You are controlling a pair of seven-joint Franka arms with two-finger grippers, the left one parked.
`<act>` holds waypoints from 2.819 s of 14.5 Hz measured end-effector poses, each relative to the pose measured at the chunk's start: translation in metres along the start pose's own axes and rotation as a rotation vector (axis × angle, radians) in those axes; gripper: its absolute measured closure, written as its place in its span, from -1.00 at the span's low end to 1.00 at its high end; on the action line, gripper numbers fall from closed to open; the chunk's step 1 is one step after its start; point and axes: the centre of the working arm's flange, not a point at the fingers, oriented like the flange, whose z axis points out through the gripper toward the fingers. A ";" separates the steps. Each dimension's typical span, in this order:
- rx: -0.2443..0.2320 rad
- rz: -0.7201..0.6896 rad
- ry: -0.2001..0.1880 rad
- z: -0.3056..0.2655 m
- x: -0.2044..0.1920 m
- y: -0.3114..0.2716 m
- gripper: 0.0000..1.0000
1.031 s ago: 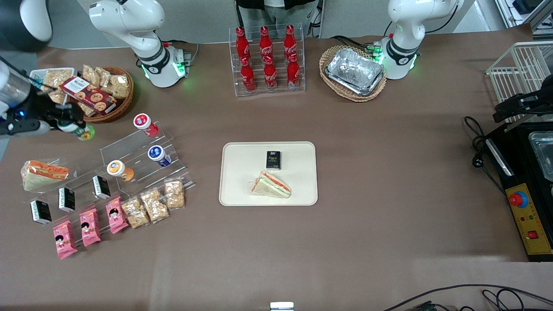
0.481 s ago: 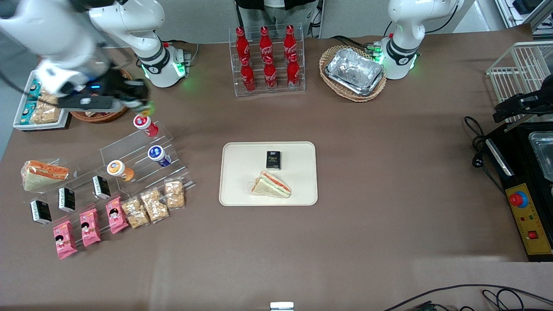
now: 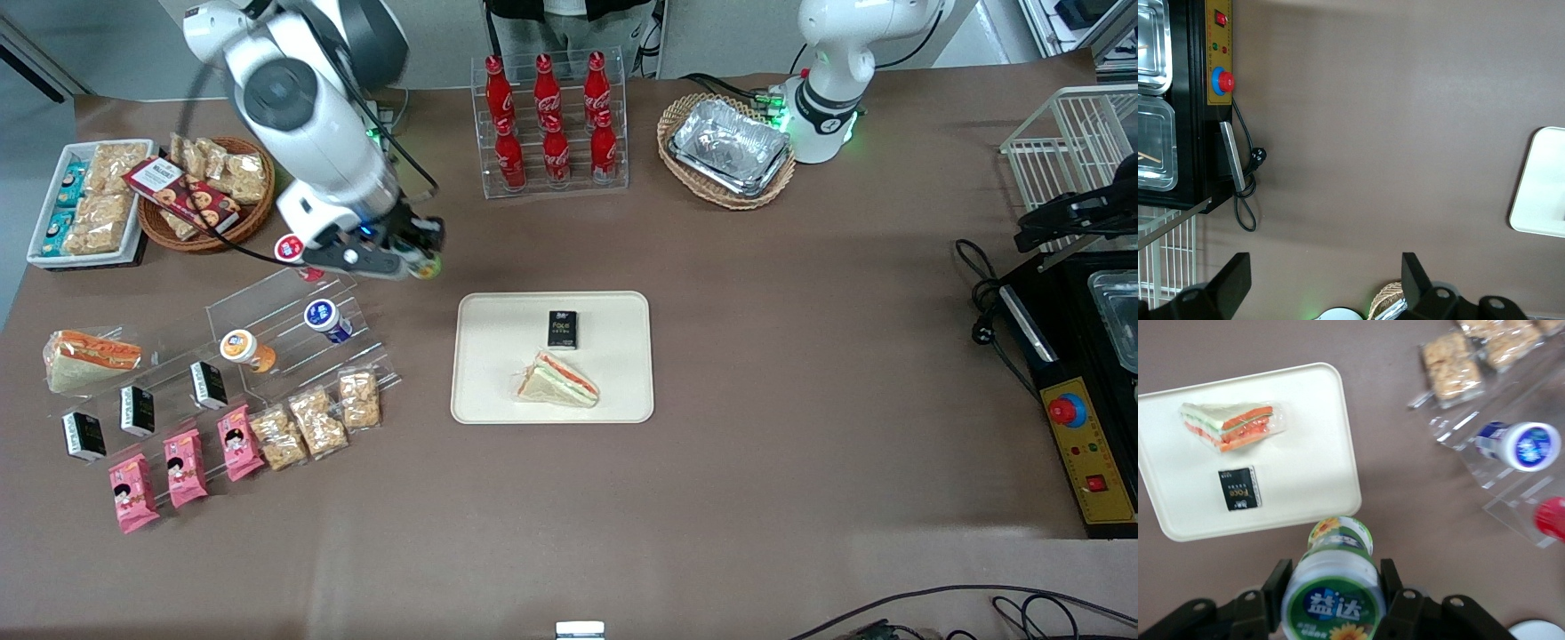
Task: Place green gum on tray
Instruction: 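Lower the held green gum bottle onto the tray beside the black card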
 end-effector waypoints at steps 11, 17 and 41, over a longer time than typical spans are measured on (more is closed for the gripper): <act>0.022 0.018 0.025 0.200 0.023 -0.048 -0.18; 0.028 0.020 0.003 0.233 0.027 -0.050 -0.18; 0.046 0.070 -0.015 0.256 0.029 -0.053 -0.98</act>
